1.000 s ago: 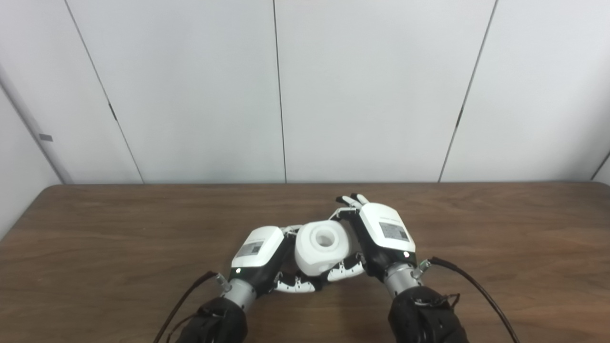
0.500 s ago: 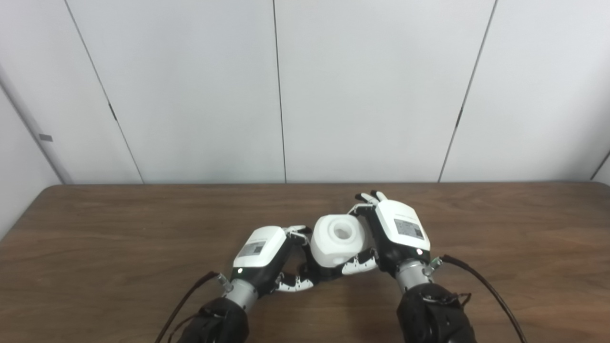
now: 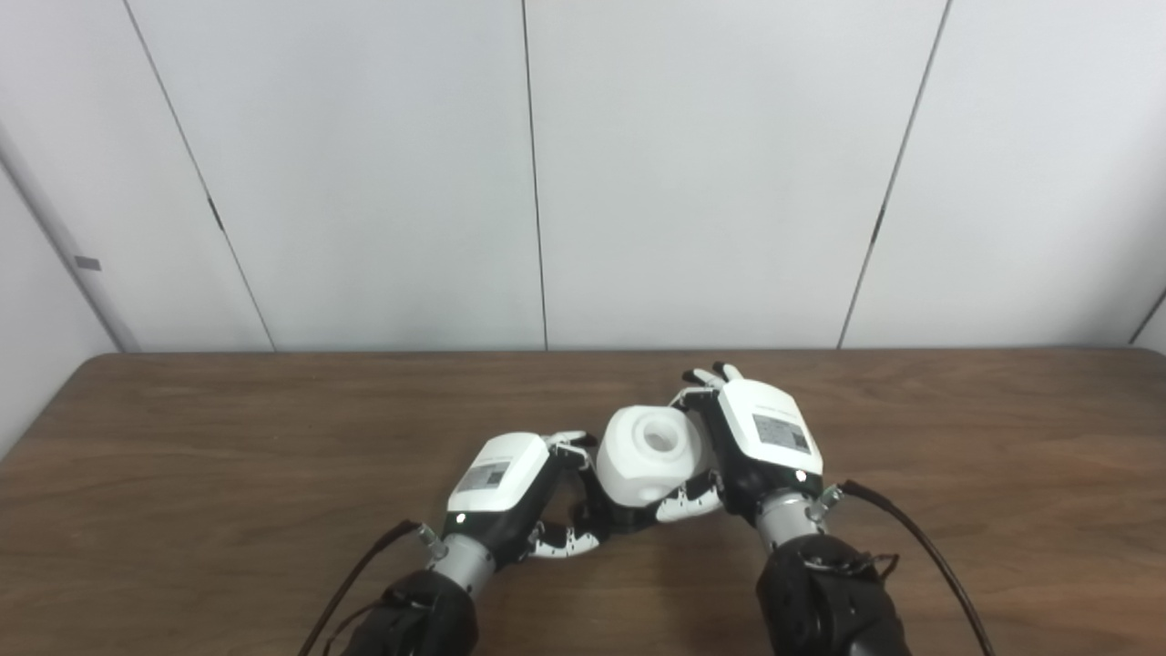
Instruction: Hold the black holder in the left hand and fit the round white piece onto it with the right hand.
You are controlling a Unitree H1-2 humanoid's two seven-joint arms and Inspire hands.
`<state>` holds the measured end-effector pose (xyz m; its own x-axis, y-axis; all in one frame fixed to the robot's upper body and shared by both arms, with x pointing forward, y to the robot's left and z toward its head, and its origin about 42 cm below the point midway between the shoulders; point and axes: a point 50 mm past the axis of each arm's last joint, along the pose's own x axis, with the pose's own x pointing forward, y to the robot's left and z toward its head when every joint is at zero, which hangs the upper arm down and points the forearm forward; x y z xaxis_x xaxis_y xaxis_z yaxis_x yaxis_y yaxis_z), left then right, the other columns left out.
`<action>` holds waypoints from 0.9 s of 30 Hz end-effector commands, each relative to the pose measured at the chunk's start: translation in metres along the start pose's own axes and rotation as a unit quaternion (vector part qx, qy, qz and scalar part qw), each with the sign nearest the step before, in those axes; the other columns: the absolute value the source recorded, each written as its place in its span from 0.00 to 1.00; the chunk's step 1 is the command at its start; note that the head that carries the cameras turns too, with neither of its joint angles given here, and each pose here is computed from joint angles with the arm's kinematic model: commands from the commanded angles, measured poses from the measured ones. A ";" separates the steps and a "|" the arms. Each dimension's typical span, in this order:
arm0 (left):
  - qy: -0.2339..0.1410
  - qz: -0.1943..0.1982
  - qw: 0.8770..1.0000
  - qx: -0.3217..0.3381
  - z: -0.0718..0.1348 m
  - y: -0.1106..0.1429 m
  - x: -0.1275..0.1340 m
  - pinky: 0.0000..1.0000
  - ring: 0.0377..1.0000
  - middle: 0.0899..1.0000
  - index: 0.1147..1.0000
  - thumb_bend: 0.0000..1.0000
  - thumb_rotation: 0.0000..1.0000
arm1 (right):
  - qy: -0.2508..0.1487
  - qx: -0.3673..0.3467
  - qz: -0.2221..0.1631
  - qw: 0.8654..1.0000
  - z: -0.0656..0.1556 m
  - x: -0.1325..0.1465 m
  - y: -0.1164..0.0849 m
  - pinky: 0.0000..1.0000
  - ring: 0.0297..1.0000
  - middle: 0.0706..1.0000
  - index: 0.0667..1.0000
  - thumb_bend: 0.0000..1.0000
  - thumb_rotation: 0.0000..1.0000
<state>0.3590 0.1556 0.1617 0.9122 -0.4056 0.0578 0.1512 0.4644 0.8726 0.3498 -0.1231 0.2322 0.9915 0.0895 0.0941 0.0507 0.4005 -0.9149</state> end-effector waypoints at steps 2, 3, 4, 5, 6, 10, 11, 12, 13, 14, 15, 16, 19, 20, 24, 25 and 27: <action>-0.031 0.035 0.999 0.006 0.011 0.013 0.007 0.83 0.83 0.84 0.41 0.52 0.05 | -0.010 -0.007 -0.005 1.000 0.007 0.004 -0.007 0.67 0.95 0.88 0.45 0.51 0.14; -0.031 0.035 0.999 0.006 0.012 0.012 0.008 0.83 0.83 0.84 0.41 0.52 0.05 | -0.013 -0.007 -0.006 1.000 0.007 0.003 -0.008 0.66 0.95 0.88 0.45 0.51 0.14; -0.031 0.036 0.999 0.006 0.012 0.012 0.008 0.83 0.83 0.84 0.41 0.52 0.05 | -0.017 -0.012 -0.006 1.000 0.008 0.003 -0.008 0.66 0.95 0.87 0.45 0.51 0.14; -0.031 0.037 0.999 0.007 0.012 0.011 0.008 0.83 0.83 0.84 0.41 0.52 0.05 | -0.020 -0.015 -0.007 1.000 0.008 0.003 -0.008 0.65 0.94 0.87 0.45 0.51 0.14; -0.032 0.038 0.999 0.007 0.012 0.011 0.008 0.83 0.83 0.84 0.41 0.52 0.05 | -0.021 -0.016 -0.007 1.000 0.009 0.003 -0.008 0.64 0.94 0.87 0.45 0.51 0.14; -0.033 0.040 0.999 0.004 0.012 0.009 0.009 0.82 0.83 0.84 0.41 0.52 0.05 | -0.029 -0.018 -0.007 0.999 0.013 0.003 -0.011 0.65 0.94 0.87 0.45 0.51 0.14; -0.032 0.039 0.999 0.005 0.012 0.009 0.010 0.82 0.83 0.84 0.41 0.52 0.05 | -0.032 -0.019 -0.006 0.999 0.014 0.003 -0.011 0.65 0.94 0.87 0.45 0.51 0.14; -0.031 0.040 0.999 0.006 0.012 0.009 0.010 0.82 0.83 0.84 0.41 0.52 0.05 | -0.034 -0.019 -0.006 0.999 0.015 0.003 -0.012 0.65 0.94 0.87 0.45 0.51 0.14; -0.031 0.040 0.999 0.007 0.012 0.009 0.010 0.81 0.83 0.84 0.41 0.52 0.05 | -0.036 -0.018 -0.006 0.999 0.016 0.003 -0.012 0.65 0.94 0.87 0.45 0.51 0.14; -0.030 0.040 0.999 0.007 0.011 0.009 0.010 0.81 0.83 0.84 0.41 0.52 0.05 | -0.038 -0.017 -0.005 0.999 0.017 0.002 -0.013 0.65 0.94 0.87 0.45 0.51 0.14; -0.029 0.041 0.999 0.006 0.011 0.009 0.010 0.82 0.83 0.84 0.41 0.52 0.05 | -0.040 -0.015 -0.005 0.999 0.018 0.002 -0.013 0.65 0.94 0.87 0.45 0.51 0.14; -0.029 0.041 0.999 0.007 0.011 0.009 0.010 0.82 0.83 0.84 0.41 0.52 0.05 | -0.041 -0.012 -0.005 0.999 0.019 0.001 -0.013 0.66 0.95 0.87 0.45 0.51 0.14; -0.031 0.042 0.999 0.007 0.011 0.008 0.010 0.81 0.83 0.84 0.41 0.52 0.05 | -0.047 -0.012 -0.006 0.999 0.020 0.001 -0.013 0.66 0.95 0.88 0.45 0.51 0.14; -0.031 0.042 0.999 0.006 0.011 0.008 0.010 0.81 0.83 0.84 0.41 0.52 0.05 | -0.048 -0.013 -0.006 0.999 0.021 0.000 -0.014 0.66 0.95 0.88 0.45 0.51 0.14; -0.031 0.041 0.999 0.008 0.012 0.007 0.011 0.81 0.82 0.84 0.41 0.52 0.05 | -0.054 -0.015 -0.008 0.998 0.024 0.000 -0.015 0.67 0.96 0.88 0.45 0.51 0.14; -0.031 0.041 0.999 0.009 0.012 0.007 0.011 0.81 0.82 0.84 0.41 0.52 0.05 | -0.055 -0.016 -0.008 0.998 0.024 0.000 -0.015 0.67 0.96 0.88 0.45 0.51 0.14; -0.031 0.041 0.999 0.011 0.012 0.006 0.012 0.79 0.82 0.84 0.41 0.52 0.05 | -0.057 -0.020 -0.008 0.998 0.025 0.000 -0.016 0.66 0.96 0.88 0.45 0.51 0.14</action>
<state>0.3588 0.1515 0.1558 0.9157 -0.3940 0.0792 0.1296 0.4760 0.8698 0.3453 -0.1133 0.2346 0.9856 0.1538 0.0699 0.0096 0.3618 -0.9322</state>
